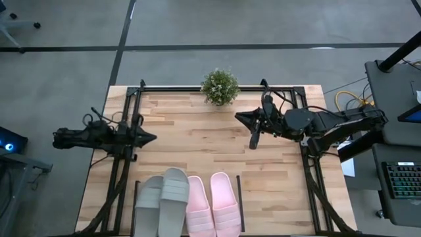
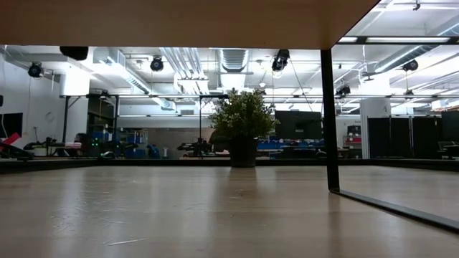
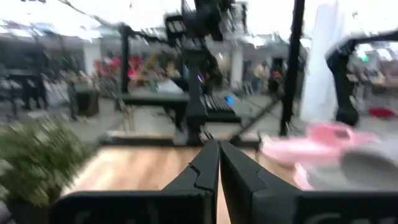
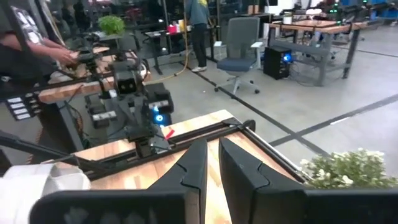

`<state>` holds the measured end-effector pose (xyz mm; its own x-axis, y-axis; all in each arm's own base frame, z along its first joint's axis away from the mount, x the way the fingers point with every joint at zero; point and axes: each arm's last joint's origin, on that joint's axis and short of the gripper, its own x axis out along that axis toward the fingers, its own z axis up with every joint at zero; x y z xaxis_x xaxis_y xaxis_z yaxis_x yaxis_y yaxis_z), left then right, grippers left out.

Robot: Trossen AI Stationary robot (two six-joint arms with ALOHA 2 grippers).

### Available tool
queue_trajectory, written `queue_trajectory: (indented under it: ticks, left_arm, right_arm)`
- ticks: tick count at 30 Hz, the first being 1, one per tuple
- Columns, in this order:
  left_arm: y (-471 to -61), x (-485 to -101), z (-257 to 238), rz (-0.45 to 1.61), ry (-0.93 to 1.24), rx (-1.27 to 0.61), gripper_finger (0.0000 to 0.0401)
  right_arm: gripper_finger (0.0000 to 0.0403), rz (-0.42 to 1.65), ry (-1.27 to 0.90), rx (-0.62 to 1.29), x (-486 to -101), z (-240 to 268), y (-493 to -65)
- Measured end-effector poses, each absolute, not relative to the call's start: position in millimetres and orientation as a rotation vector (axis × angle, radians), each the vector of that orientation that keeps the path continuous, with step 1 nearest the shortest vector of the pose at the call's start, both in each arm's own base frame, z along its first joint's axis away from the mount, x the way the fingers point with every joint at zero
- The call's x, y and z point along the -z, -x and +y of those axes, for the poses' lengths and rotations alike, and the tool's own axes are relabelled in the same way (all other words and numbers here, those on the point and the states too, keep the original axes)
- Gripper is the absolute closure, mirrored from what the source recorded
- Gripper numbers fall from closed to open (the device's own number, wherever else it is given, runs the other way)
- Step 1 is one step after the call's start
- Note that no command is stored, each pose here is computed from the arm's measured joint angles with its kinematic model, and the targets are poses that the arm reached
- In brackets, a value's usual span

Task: Pick and place slides into the shelf
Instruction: Return to Home Position

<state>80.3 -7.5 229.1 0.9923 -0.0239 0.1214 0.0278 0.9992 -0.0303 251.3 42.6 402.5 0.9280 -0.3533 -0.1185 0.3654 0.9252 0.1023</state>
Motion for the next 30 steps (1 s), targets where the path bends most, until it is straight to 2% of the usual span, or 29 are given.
queue_trajectory:
  ticks: [5,9,13,21,26,30]
  left_arm:
    - [-88.0,-206.2,-9.4,-0.062,0.112,0.06,0.0401]
    - [-93.1,-199.2,-10.5,-0.231,0.145,0.082,0.0401]
    - [-94.2,-194.1,-9.9,-0.282,0.156,0.062,0.0401]
    - [-93.5,-196.8,-9.8,-0.306,0.0,0.039,0.0401]
    - [-95.1,-193.9,-10.0,-0.274,-0.004,0.04,0.0401]
    - [-97.0,-187.6,-10.3,-0.209,-0.011,0.04,0.0401]
  right_arm:
    - [0.0369,0.021,-0.152,0.286,-396.6,47.1,-257.5]
    - [0.0369,-0.113,-0.159,0.185,-373.9,57.9,-263.0]
    - [0.037,-0.146,-0.142,0.113,-334.8,68.0,-254.2]
    - [0.0393,-0.169,-0.114,0.079,-293.6,52.9,-192.0]
    - [0.0394,-0.24,-0.18,0.073,-264.4,35.1,-139.5]
    - [0.0394,-0.211,-0.195,0.052,-229.6,28.2,-117.0]
